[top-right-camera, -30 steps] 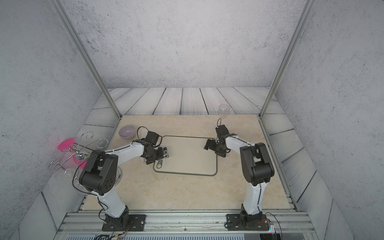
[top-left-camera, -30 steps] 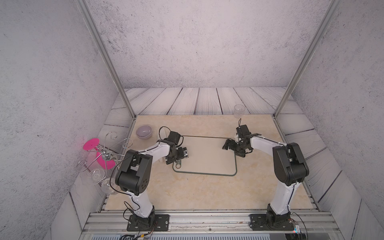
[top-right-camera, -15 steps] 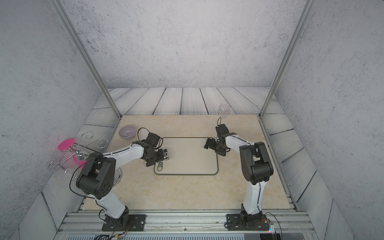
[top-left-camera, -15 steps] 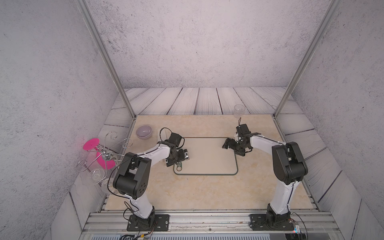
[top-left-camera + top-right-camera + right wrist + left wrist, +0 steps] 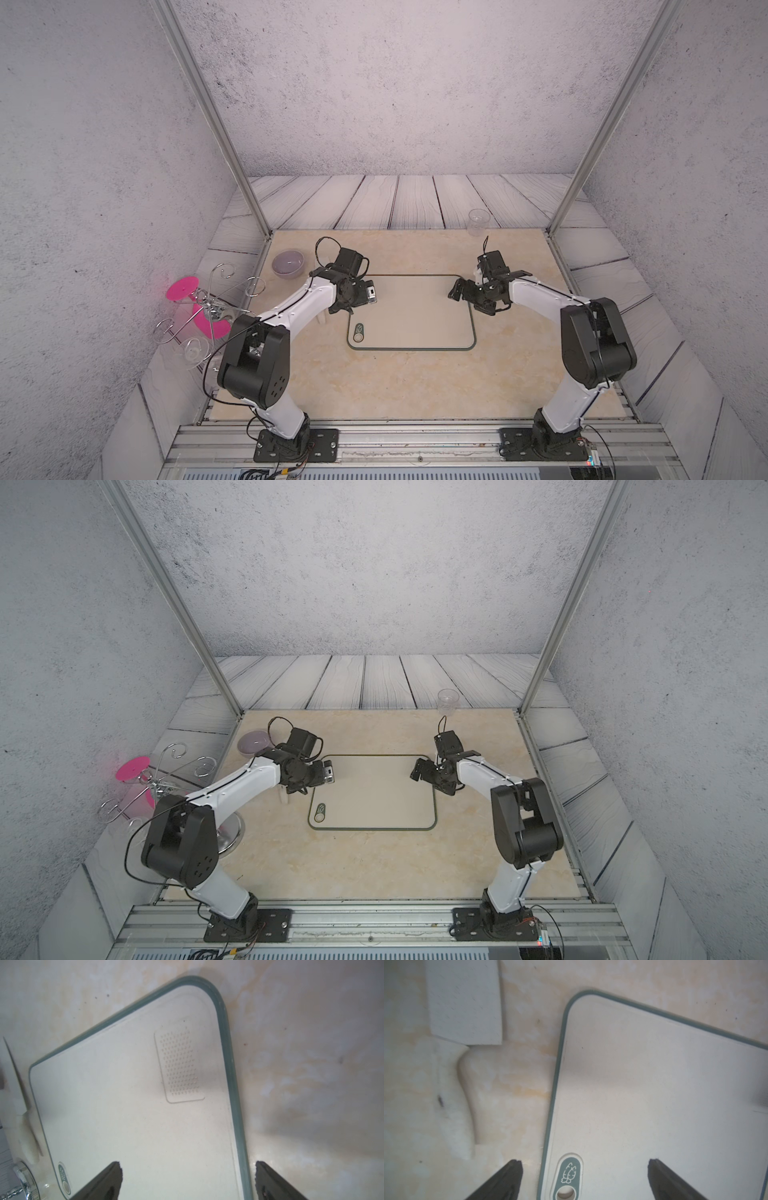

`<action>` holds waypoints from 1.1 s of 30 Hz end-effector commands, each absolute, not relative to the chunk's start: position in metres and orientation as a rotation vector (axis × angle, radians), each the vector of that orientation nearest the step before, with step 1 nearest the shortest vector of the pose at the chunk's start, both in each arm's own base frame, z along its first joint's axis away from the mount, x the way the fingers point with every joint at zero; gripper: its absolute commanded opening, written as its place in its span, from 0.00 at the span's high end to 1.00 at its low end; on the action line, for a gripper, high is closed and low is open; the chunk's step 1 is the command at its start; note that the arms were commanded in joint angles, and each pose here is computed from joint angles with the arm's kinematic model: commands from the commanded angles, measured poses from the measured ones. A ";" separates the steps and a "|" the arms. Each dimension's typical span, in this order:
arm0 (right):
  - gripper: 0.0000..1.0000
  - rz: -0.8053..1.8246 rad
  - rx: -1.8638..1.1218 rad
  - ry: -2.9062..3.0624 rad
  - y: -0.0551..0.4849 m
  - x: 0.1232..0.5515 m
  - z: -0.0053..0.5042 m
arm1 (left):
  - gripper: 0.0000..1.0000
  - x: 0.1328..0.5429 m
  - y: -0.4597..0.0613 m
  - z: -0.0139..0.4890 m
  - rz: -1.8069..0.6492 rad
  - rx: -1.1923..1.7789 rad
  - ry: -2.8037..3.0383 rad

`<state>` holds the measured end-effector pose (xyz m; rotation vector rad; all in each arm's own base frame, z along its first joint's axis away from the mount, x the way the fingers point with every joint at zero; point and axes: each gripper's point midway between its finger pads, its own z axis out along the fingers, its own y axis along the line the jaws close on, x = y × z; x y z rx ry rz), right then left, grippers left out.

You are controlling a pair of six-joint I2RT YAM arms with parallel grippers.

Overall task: Align the knife with the edge of the cutting board
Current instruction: Adjust the work surface at the center of the board, then pick up the knife at the center of the board.

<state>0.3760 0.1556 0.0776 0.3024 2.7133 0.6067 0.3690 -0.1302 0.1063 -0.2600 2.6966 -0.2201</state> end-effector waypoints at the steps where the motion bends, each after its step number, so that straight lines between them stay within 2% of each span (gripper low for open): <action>1: 0.01 0.600 0.264 2.656 0.152 0.366 0.096 | 0.00 0.370 -0.087 0.109 -0.096 -0.331 2.704; 12: 0.01 0.696 -0.108 2.530 0.223 0.303 0.117 | 0.12 0.389 -0.014 0.076 0.074 -0.429 2.708; 18: 0.01 0.755 -0.253 2.452 0.255 0.287 0.132 | 0.22 0.401 -0.008 0.052 0.077 -0.379 2.753; 26: 0.01 0.743 -0.275 2.480 0.258 0.284 0.128 | 0.35 0.407 -0.002 0.036 0.034 -0.403 2.805; 30: 0.01 0.732 -0.278 2.491 0.258 0.284 0.127 | 0.51 0.407 -0.001 0.030 0.040 -0.412 2.838; 32: 0.01 0.729 -0.277 2.498 0.258 0.285 0.126 | 0.64 0.406 -0.002 0.025 0.039 -0.413 2.864; 33: 0.01 0.727 -0.277 2.501 0.259 0.285 0.125 | 0.65 0.404 -0.003 0.023 0.038 -0.415 2.875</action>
